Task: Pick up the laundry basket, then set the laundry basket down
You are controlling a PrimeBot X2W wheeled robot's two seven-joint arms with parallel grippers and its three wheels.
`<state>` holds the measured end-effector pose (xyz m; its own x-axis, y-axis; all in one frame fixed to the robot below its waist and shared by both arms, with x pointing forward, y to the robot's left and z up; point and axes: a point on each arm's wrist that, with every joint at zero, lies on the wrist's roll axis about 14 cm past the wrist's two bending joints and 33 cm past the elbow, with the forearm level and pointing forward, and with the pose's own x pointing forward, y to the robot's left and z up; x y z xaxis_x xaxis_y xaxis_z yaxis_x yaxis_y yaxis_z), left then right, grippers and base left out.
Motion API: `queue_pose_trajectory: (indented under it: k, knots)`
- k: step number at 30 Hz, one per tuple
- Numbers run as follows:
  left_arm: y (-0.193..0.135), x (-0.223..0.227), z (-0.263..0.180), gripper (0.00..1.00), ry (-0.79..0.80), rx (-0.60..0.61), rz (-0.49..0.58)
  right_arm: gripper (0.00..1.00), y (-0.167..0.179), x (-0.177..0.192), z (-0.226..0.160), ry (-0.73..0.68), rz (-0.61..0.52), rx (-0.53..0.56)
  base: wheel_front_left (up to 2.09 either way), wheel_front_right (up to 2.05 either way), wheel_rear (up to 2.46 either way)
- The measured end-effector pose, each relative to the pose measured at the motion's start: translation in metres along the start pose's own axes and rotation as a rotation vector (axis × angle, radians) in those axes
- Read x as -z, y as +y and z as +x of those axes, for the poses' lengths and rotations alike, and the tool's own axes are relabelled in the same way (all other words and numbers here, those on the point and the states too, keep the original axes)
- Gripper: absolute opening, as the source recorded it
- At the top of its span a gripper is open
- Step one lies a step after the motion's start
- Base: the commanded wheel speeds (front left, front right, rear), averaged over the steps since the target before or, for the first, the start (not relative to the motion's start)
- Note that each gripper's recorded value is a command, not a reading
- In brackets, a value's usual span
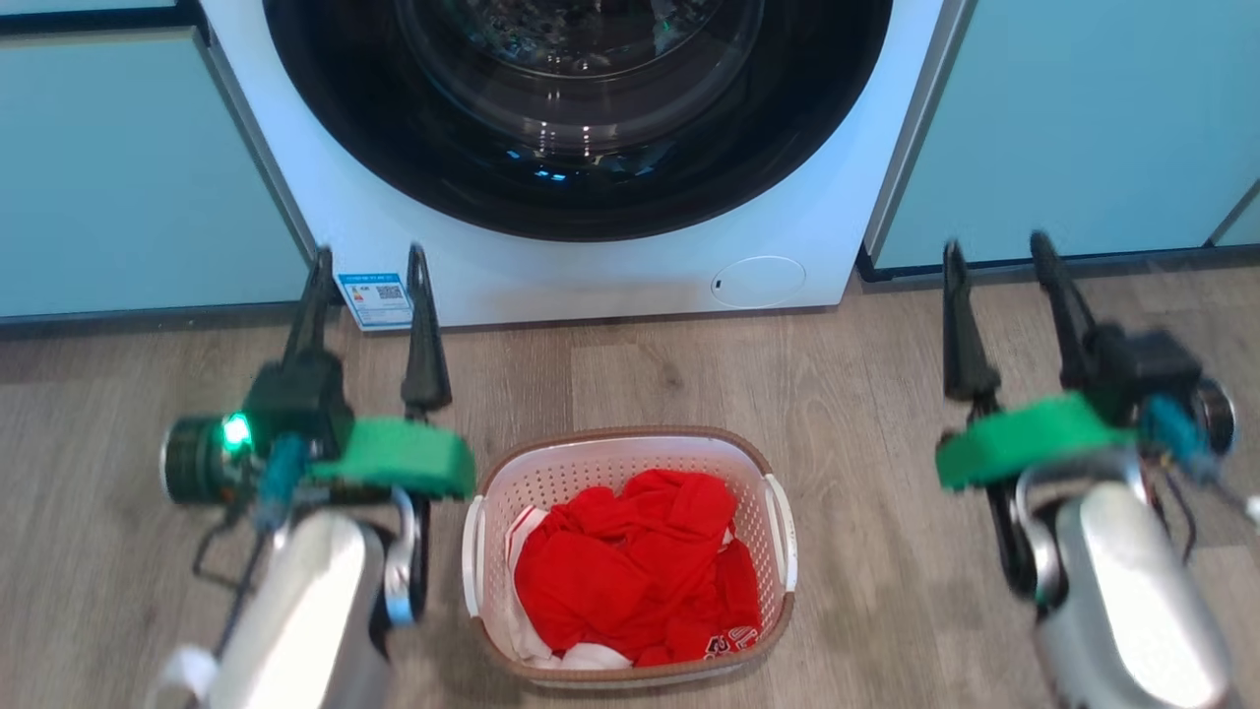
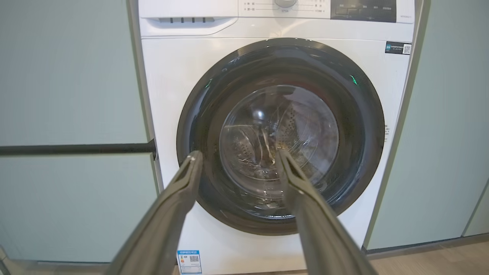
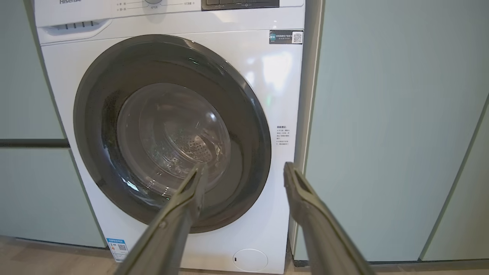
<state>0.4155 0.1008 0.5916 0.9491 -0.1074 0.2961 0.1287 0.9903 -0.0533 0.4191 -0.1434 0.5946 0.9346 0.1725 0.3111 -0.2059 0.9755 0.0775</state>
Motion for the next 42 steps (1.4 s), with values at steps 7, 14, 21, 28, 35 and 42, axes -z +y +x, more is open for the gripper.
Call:
queue_pose_trajectory:
  k: [7,14,21,28,35,42]
  knots:
    - [0.003,0.012,-0.032,1.00,0.039,-0.020,-0.016,1.00,0.007,0.019,-0.039,0.064,-0.043,0.002,0.00,0.00,0.00]
    - [-0.005,0.068,-0.066,1.00,0.229,0.037,-0.011,1.00,-0.003,0.033,-0.059,0.119,-0.027,0.046,0.00,0.00,0.00]
    - [-0.005,0.074,-0.066,1.00,0.245,0.046,-0.004,1.00,-0.006,0.032,-0.061,0.116,-0.011,0.061,0.00,0.00,0.00]
    - [-0.007,0.067,-0.059,1.00,0.219,0.055,-0.008,1.00,-0.007,0.032,-0.061,0.115,-0.003,0.065,0.00,0.00,0.00]
    - [-0.008,0.064,-0.058,1.00,0.210,0.057,-0.020,1.00,-0.005,0.032,-0.061,0.115,-0.001,0.061,0.00,0.00,0.00]
    - [-0.008,0.063,-0.058,1.00,0.207,0.057,-0.022,1.00,-0.004,0.032,-0.061,0.113,0.001,0.059,0.00,0.00,0.00]
